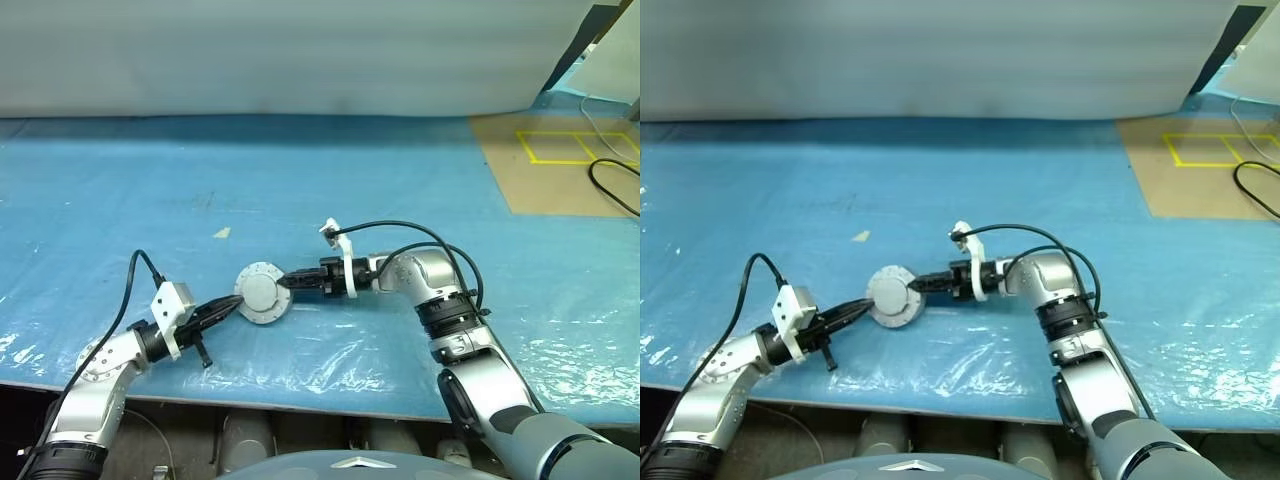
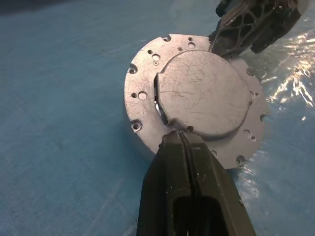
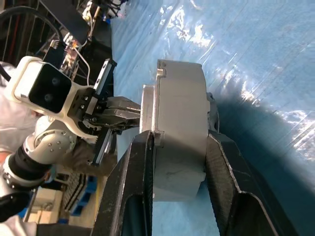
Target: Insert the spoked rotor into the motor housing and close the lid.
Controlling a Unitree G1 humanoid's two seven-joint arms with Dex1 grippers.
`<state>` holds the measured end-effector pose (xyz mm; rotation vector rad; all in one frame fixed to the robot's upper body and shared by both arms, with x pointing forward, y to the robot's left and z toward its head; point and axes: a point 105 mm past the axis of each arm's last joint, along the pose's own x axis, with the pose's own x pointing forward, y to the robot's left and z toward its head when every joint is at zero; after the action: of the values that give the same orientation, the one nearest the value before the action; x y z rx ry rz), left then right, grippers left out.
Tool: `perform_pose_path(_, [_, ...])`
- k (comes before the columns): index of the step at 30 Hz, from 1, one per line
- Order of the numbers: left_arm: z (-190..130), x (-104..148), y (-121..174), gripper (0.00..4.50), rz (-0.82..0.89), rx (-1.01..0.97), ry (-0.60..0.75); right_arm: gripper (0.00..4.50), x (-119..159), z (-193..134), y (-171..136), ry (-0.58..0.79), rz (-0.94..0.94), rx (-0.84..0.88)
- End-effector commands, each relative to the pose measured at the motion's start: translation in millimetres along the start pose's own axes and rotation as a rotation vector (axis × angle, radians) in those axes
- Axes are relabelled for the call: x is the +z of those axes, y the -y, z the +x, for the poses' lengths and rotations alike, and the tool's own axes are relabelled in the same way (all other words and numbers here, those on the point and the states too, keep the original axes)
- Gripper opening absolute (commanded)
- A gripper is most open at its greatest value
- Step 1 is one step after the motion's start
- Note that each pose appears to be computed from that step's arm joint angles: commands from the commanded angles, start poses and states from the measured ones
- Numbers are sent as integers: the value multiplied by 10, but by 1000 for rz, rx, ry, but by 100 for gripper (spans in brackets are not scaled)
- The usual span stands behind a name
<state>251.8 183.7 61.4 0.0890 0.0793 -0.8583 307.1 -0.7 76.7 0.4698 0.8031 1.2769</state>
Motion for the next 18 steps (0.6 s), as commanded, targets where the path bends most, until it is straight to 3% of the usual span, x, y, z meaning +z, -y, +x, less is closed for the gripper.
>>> perform_pose_path(1, [121, 602, 100, 0, 26, -51, 207, 110, -19, 70, -17, -17, 23, 5])
perform_pose_path(9, [67, 1065, 6, 0, -45, -11, 325, 110, -57, -149, 128, 32, 141, -44])
perform_pose_path(13, [13, 1060, -109, 0, -104, 31, 327, 110, -19, -216, 108, 70, 181, -33])
perform_pose_path(18, [-55, 919, -208, 0, -293, 92, 313, 110, 379, -445, -151, 240, 253, 115])
